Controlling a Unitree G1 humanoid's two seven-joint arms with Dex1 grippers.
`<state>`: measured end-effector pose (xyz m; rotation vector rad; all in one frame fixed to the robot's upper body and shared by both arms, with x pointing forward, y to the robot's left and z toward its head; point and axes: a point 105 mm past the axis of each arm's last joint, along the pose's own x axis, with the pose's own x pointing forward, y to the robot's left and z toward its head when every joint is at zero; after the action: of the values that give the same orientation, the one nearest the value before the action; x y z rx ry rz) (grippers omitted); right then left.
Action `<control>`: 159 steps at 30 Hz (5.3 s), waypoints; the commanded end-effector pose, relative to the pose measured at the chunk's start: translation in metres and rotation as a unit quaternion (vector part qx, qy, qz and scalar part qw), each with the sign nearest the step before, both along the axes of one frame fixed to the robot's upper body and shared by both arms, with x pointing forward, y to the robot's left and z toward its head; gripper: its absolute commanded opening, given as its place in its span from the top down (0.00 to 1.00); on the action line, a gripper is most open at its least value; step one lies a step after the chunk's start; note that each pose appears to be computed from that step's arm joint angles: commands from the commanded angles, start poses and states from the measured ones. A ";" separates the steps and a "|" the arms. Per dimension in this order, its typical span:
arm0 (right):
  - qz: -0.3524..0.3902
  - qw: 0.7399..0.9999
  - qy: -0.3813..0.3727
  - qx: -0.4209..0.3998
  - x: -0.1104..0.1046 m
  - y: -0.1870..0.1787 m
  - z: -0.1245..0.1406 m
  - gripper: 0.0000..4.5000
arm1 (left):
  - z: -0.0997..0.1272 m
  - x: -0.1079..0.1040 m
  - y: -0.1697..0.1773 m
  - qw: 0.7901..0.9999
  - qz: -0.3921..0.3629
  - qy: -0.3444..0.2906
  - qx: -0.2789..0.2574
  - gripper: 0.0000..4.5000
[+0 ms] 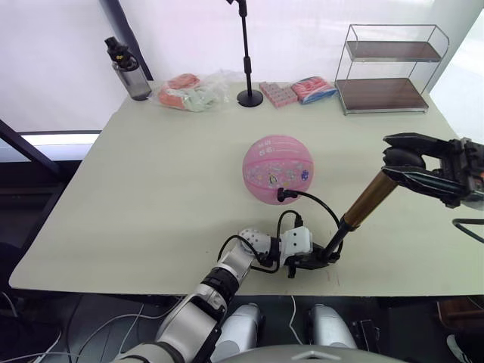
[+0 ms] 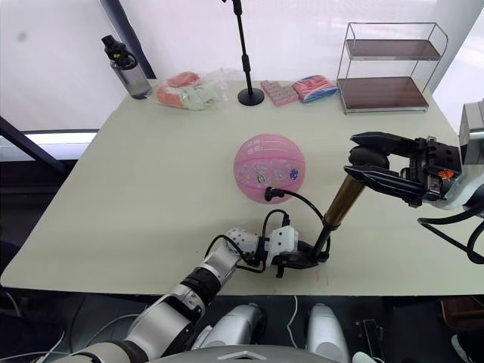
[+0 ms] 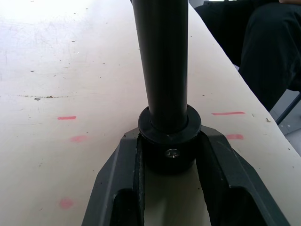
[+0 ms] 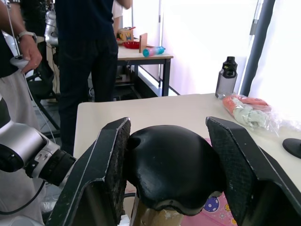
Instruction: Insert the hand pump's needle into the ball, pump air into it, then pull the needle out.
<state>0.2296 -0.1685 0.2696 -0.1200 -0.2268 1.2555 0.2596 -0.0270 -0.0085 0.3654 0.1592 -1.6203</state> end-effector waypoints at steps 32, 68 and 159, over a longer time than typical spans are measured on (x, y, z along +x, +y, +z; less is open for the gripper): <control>-0.026 0.999 0.028 -0.027 0.003 0.018 -0.126 0.53 | -0.029 -0.017 0.012 0.998 -0.013 0.037 0.054 0.76; -0.020 1.000 -0.016 -0.014 0.000 -0.003 0.012 0.53 | -0.027 -0.013 0.009 0.998 -0.018 0.031 0.054 0.76; -0.021 0.994 0.077 -0.077 -0.004 0.016 -0.164 0.53 | -0.028 -0.014 0.006 0.998 -0.015 0.031 0.050 0.76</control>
<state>0.2266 -0.1478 0.1338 -0.1936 -0.1433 1.2687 0.2612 -0.0278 -0.0132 0.3876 0.1727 -1.6214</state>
